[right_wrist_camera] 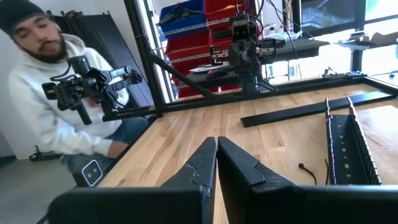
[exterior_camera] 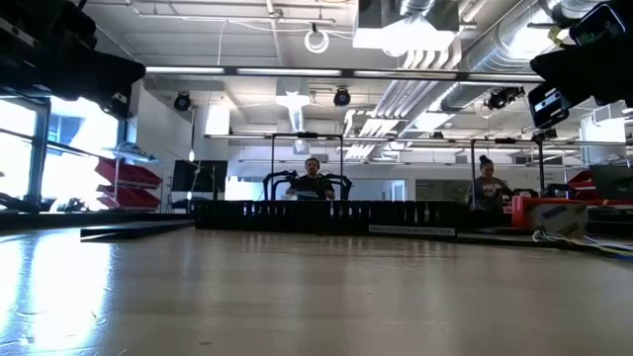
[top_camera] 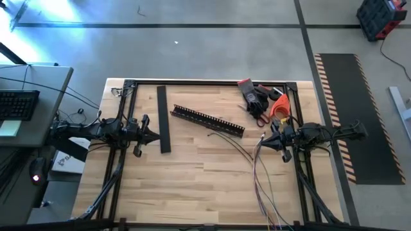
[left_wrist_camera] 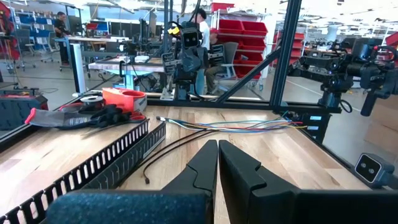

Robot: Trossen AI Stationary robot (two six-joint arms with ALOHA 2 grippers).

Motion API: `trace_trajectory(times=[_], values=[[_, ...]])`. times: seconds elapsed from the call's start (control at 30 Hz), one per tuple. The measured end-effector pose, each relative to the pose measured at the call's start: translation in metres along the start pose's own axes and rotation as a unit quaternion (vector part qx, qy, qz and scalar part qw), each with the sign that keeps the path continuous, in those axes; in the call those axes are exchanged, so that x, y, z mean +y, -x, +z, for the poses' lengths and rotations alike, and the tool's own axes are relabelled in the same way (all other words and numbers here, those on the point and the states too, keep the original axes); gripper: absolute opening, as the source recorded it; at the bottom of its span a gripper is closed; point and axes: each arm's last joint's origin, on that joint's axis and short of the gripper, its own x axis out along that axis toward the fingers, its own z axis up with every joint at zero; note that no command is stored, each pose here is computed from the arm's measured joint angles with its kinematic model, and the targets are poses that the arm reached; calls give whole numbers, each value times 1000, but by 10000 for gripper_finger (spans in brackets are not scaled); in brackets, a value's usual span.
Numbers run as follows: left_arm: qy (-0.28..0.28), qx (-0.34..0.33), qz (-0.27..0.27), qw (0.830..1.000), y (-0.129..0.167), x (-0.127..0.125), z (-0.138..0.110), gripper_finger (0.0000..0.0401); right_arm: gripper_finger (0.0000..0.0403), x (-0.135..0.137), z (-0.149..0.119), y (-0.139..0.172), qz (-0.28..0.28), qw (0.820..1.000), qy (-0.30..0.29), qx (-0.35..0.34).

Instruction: Ziptie cables

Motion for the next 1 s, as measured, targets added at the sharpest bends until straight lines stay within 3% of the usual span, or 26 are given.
trace_trajectory(times=[0.23,0.33,0.47,0.57,0.63,0.83,0.9,1.0], values=[[0,0,0,1000,0,0,0,0,0,0,0,0,0,1000,0,0],[25,-6,0,1000,0,0,1,0,0,0,0,0,0,1000,0,0],[100,-84,-11,991,1,-1,16,0,0,0,0,0,0,1000,0,0],[98,-161,-21,982,3,-1,31,0,0,0,0,0,0,1000,0,0],[75,-170,-3,983,1,-1,41,0,0,0,0,0,0,1000,0,0],[-35,-9,68,997,-44,7,69,23,0,0,0,0,0,1000,0,0],[-64,63,71,993,-69,12,78,42,0,0,0,0,0,1000,0,0],[-104,180,80,975,-109,27,77,76,0,0,0,0,0,1000,0,0]])
